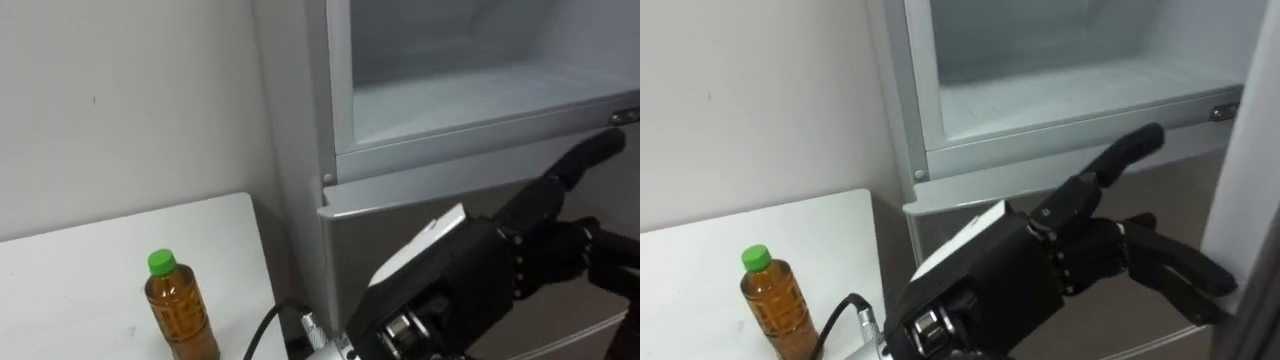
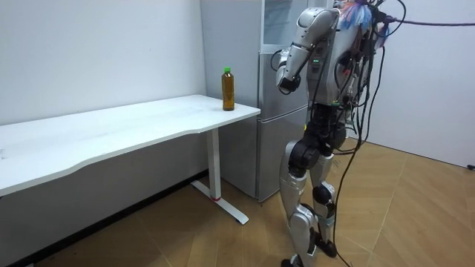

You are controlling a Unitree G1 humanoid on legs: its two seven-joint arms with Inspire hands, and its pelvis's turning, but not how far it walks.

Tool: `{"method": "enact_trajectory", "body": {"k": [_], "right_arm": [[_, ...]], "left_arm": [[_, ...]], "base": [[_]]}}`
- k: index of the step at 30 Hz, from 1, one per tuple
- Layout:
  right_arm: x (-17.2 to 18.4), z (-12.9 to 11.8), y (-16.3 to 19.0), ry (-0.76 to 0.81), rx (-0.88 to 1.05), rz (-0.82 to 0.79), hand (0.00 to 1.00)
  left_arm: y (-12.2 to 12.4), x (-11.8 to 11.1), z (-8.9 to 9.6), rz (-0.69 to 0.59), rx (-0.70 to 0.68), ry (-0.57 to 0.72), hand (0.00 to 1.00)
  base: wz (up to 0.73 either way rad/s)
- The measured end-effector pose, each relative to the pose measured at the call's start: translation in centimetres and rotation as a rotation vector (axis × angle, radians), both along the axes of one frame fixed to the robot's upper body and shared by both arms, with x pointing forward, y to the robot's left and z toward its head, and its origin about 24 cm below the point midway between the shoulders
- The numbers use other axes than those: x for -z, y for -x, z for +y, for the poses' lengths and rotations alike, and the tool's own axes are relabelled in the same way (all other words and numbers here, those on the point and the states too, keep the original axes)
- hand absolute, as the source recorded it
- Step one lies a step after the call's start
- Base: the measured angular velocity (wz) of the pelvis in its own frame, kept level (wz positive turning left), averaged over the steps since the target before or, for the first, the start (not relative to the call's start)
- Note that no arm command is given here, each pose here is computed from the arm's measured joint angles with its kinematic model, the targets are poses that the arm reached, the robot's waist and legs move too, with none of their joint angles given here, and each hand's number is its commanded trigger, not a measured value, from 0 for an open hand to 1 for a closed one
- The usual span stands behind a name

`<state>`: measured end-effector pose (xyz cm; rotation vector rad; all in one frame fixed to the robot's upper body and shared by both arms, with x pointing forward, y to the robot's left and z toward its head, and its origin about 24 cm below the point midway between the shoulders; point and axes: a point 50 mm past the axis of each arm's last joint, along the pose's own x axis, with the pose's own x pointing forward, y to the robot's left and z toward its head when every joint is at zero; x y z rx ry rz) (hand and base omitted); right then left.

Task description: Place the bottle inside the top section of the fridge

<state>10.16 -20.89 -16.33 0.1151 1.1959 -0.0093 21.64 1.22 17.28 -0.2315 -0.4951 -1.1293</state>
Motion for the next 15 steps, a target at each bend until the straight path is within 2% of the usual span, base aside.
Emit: {"method": "enact_trajectory", "body": {"k": [15], "right_arm": [[-0.04,-0.63,0.38,-0.020,0.087,-0.005,0.00]], "left_arm": [[-0.21,0.40,0.21,0.017,0.000,-0.018,0.00]], "base": [[-0.05]]}}
